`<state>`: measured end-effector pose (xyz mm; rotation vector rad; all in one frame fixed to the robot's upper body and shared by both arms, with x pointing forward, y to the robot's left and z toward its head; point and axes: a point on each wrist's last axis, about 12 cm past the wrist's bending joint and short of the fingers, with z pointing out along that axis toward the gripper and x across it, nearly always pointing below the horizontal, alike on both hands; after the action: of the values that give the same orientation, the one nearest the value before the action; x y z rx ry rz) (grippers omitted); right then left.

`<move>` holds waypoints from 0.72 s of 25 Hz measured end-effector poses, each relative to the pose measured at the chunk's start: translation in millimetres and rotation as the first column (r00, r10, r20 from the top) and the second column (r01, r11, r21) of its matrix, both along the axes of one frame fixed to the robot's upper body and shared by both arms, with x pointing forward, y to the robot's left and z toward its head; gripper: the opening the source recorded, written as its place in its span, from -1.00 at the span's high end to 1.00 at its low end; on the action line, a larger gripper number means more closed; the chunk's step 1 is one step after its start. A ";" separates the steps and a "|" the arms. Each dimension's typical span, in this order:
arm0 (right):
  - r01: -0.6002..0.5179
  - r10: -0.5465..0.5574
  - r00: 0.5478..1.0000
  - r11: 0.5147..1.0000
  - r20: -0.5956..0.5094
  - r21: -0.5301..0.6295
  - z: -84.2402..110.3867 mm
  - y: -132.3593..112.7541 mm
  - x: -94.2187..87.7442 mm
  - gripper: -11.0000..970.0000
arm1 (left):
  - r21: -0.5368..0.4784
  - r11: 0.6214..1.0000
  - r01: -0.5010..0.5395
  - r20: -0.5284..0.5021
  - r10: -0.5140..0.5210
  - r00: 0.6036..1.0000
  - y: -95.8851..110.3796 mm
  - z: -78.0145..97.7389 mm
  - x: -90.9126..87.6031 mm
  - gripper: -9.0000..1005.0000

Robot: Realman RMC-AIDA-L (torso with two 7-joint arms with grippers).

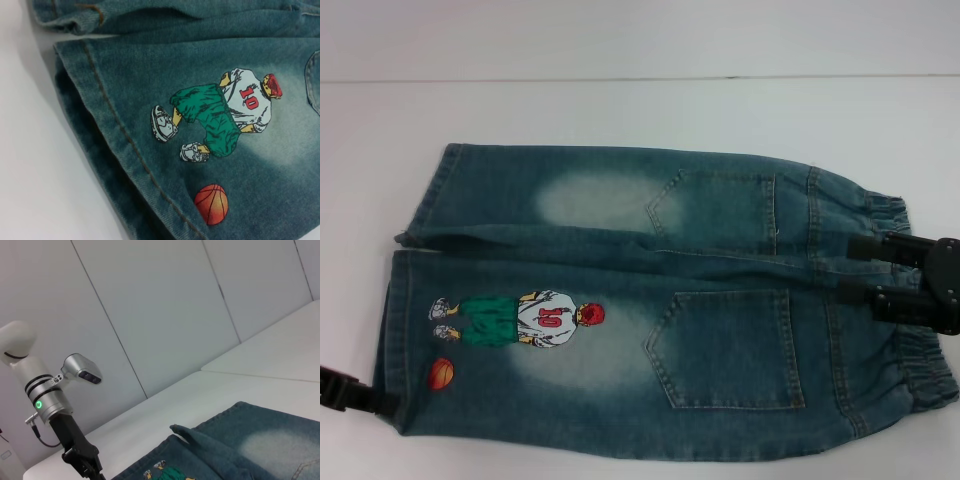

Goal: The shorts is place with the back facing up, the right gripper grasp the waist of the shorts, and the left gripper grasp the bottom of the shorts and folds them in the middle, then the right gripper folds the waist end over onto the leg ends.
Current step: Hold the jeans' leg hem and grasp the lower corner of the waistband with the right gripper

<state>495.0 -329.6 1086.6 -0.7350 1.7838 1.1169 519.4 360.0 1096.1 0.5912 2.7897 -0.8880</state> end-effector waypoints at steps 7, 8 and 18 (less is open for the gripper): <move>-0.001 0.001 1.000 1.000 0.000 0.000 0.1 0.0 -0.1 -0.66 | -0.014 1.000 0.013 -0.016 -0.013 1.000 -1.5 1.1 -1.9 0.64; -0.001 0.001 1.000 1.000 0.000 0.000 0.1 0.0 -0.1 -0.66 | -0.015 1.000 0.014 -0.017 -0.014 1.000 -1.6 1.2 -2.0 0.62; -0.005 0.005 1.000 1.000 0.000 0.004 0.3 0.1 -1.0 -0.66 | -0.019 1.000 0.018 -0.017 -0.018 1.000 -2.5 2.2 -1.6 0.10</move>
<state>494.0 -329.5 1086.8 -0.7377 1.7805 1.1236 517.8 357.5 1098.2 0.6096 2.7919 -0.9263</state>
